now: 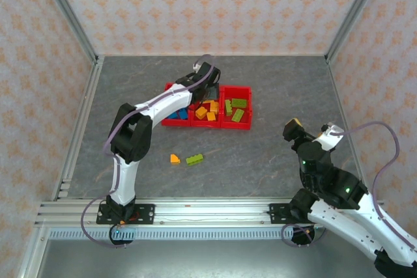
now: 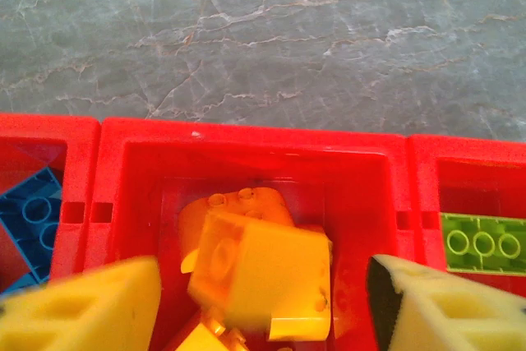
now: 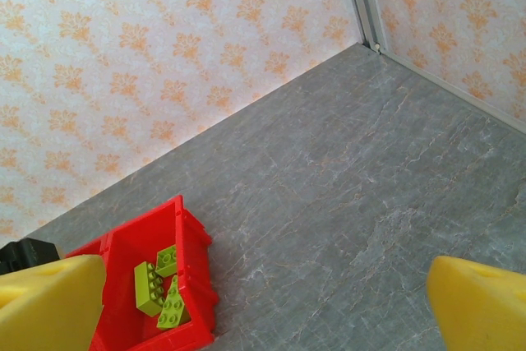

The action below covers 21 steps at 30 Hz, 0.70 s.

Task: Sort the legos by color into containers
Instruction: Place the lego in the container, then pick up the lego from the middle-left of the table.

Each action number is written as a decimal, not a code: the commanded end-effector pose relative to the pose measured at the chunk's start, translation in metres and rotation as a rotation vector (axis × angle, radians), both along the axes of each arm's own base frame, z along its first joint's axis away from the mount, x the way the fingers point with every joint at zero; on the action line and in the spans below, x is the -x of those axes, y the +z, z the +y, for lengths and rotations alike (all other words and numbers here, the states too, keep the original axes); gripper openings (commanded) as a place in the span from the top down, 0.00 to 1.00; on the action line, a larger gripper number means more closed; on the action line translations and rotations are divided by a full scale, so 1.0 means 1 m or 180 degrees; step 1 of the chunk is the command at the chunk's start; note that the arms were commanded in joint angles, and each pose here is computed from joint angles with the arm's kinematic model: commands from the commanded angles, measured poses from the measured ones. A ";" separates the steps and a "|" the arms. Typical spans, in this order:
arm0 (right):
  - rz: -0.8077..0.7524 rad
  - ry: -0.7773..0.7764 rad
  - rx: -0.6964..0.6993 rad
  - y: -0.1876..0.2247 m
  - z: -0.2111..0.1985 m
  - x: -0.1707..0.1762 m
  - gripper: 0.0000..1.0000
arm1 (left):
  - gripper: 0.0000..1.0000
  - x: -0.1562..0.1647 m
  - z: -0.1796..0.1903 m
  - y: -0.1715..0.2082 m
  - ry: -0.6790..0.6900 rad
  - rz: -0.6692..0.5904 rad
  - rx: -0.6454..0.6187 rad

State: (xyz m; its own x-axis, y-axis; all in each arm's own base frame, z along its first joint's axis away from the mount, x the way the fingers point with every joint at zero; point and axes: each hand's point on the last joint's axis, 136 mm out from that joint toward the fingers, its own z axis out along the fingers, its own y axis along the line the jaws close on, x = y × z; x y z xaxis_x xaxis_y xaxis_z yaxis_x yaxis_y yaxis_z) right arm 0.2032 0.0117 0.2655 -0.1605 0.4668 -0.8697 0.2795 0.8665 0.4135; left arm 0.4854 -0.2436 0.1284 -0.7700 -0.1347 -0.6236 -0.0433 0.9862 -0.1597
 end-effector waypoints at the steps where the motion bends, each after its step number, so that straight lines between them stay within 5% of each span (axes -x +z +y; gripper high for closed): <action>1: -0.0053 -0.0074 0.0022 0.004 -0.004 0.000 0.00 | 0.20 0.000 -0.002 0.027 -0.0025 -0.0118 0.0019; 5: -0.0052 -0.0065 0.0028 0.004 -0.003 -0.001 0.01 | 0.01 0.005 0.016 0.046 0.0168 -0.0217 -0.0078; 12: -0.0031 -0.0004 0.0015 -0.002 0.004 -0.005 0.00 | 0.01 0.043 0.038 0.066 0.0223 -0.0276 -0.0005; 21: 0.0068 0.0090 0.0123 -0.009 0.014 -0.011 0.00 | 0.01 0.129 0.088 0.051 0.0493 -0.0192 0.0114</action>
State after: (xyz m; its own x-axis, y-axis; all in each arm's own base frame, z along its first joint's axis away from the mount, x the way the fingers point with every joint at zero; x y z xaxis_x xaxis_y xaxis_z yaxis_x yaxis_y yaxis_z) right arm 0.2122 0.0238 0.2585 -0.1853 0.4438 -0.8768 0.2663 0.8815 0.3899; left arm 0.3764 -0.1723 0.1869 -0.7091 -0.2190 -0.6702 -0.1176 0.9739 -0.1939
